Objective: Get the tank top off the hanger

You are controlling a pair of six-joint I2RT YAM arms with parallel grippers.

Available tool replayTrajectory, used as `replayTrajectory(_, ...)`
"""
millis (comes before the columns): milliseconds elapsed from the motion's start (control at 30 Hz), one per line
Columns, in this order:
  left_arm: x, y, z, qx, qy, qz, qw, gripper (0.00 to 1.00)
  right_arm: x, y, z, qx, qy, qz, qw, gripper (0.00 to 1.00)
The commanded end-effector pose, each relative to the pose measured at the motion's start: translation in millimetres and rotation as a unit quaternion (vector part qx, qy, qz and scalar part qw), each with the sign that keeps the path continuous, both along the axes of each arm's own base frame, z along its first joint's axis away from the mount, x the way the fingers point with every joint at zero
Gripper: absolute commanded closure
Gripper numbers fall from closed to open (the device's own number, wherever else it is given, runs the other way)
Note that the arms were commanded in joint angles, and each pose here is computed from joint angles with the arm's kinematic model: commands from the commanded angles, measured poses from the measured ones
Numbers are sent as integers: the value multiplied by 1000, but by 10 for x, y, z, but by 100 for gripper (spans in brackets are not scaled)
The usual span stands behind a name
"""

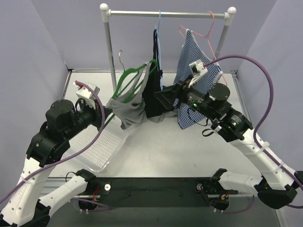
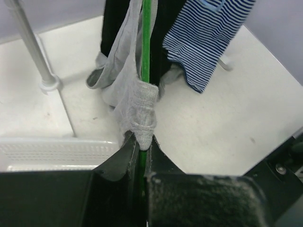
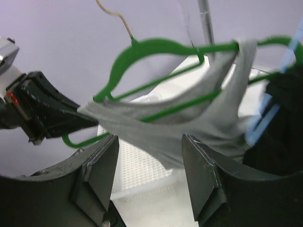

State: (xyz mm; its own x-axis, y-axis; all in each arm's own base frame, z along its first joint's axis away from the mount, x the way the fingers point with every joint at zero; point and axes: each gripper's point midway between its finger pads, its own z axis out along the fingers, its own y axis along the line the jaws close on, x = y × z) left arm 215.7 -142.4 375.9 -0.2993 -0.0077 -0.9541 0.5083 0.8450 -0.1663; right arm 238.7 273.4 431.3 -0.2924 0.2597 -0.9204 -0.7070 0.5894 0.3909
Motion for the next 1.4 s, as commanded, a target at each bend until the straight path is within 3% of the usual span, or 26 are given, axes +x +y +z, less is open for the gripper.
replayTrajectory(0,-295,-108,12,-41,8,-55,998,100,7,288,566,49,-101,39,993,45)
replayTrajectory(467,-614,-124,-170,-47,23,-103,993,100,300,1004,351,-42,-144,-2,989,39)
replayTrajectory(567,-639,-130,-184,-43,22,-111,993,100,351,1081,361,-35,-146,-11,989,40)
replayTrajectory(767,-689,-142,-220,-42,21,-123,991,100,448,1133,294,-38,-140,-31,989,51)
replayTrajectory(933,-737,-150,-217,-43,18,-134,990,100,421,1204,217,-46,-141,-19,989,50)
replayTrajectory(967,-737,-145,-218,-42,18,-132,990,100,422,1228,178,-51,-139,-17,989,53)
replayTrajectory(1033,-736,-128,-208,-42,16,-128,991,100,422,1222,157,-56,-137,-21,989,71)
replayTrajectory(1067,-737,-124,-206,-42,15,-127,991,100,413,1219,145,-58,-137,-22,989,91)
replayTrajectory(1100,-727,-108,-193,-42,13,-121,992,100,428,1203,137,-59,-135,-29,989,100)
replayTrajectory(1167,-725,-78,-161,-43,9,-113,993,100,409,1184,153,-58,-138,-33,988,100)
replayTrajectory(1233,-701,-17,-145,-42,5,-93,995,84,411,1140,213,-54,-141,-44,988,100)
replayTrajectory(1267,-702,18,-97,-44,-2,-84,995,52,411,1127,242,-51,-142,-51,987,100)
replayTrajectory(1333,-720,104,-17,-52,-22,-64,996,32,451,1037,321,-43,-141,-83,986,100)
replayTrajectory(1367,-741,128,24,-57,-33,-62,996,27,449,1009,388,-36,-142,-93,985,100)
